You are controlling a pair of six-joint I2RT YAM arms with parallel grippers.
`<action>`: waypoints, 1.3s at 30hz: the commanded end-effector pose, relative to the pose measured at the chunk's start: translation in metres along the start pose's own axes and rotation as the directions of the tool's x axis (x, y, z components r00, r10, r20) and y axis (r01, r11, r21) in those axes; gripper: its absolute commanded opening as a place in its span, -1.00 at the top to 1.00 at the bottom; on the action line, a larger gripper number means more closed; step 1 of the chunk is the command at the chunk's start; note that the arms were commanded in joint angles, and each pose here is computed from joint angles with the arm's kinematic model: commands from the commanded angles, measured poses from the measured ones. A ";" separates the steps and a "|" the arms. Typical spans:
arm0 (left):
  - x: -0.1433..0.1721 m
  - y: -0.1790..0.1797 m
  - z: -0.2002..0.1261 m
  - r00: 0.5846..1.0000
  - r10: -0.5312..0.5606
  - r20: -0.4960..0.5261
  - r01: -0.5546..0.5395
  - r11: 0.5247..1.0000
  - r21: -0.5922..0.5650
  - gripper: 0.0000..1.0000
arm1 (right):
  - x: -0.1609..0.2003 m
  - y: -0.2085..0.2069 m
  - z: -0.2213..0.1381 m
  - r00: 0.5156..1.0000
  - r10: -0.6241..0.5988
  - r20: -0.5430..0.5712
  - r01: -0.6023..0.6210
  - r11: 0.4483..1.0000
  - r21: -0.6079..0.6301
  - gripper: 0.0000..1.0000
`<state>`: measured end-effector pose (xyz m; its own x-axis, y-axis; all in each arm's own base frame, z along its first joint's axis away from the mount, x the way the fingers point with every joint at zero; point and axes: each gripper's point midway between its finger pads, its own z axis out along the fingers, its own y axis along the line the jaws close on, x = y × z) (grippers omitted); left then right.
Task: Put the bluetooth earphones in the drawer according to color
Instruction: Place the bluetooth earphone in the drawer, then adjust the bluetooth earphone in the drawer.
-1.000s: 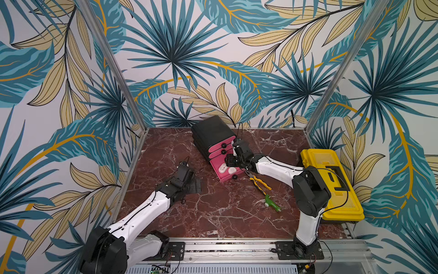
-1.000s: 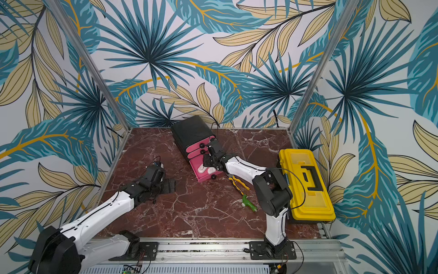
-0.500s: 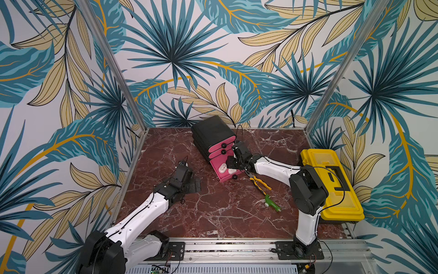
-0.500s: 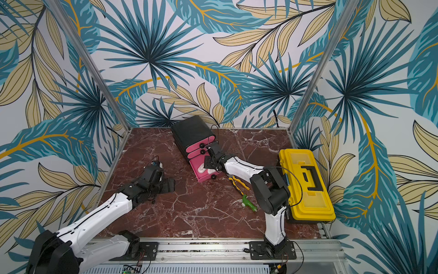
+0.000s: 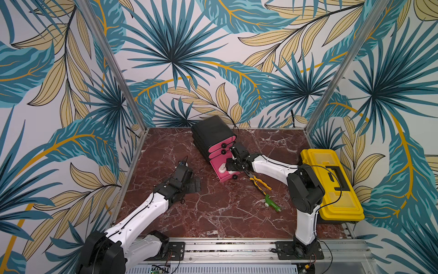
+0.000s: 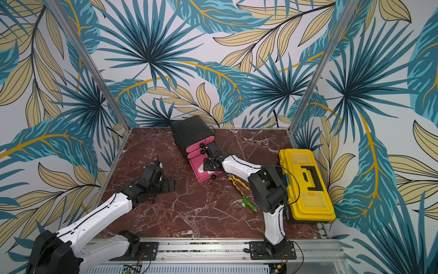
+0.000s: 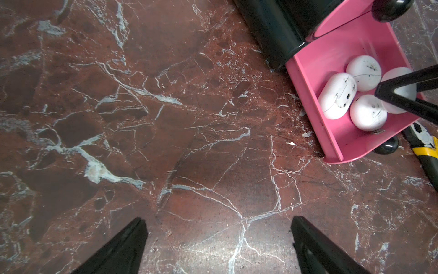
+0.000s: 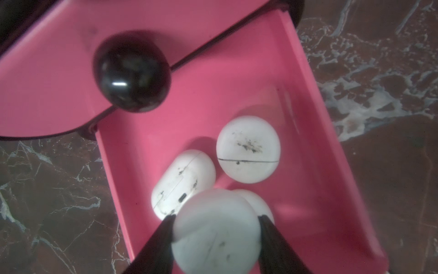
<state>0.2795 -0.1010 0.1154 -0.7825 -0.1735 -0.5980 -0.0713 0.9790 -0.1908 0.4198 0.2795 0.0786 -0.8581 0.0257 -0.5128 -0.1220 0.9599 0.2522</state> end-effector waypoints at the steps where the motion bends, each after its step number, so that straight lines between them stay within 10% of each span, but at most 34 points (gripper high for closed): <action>1: -0.001 0.002 -0.003 1.000 -0.007 0.014 0.007 1.000 0.007 -1.00 | 0.005 0.001 0.006 0.999 -0.029 -0.030 0.029 1.000 0.006 -0.15; 14: -0.002 0.001 -0.005 1.000 -0.007 0.015 0.007 1.000 0.010 -1.00 | -0.001 0.003 -0.014 0.999 -0.039 -0.020 0.039 0.999 0.003 -0.35; 39: -0.003 0.000 -0.004 1.000 -0.007 0.012 0.007 1.000 0.012 -1.00 | 0.019 0.040 -0.001 0.985 -0.070 -0.156 0.044 0.985 -0.166 -0.08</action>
<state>0.2792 -0.1014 0.1181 -0.7782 -0.1761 -0.6028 -0.0679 0.9778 -0.1981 0.4034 0.3141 0.0834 -0.9116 -0.0589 -0.4068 -0.2212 0.9044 0.3649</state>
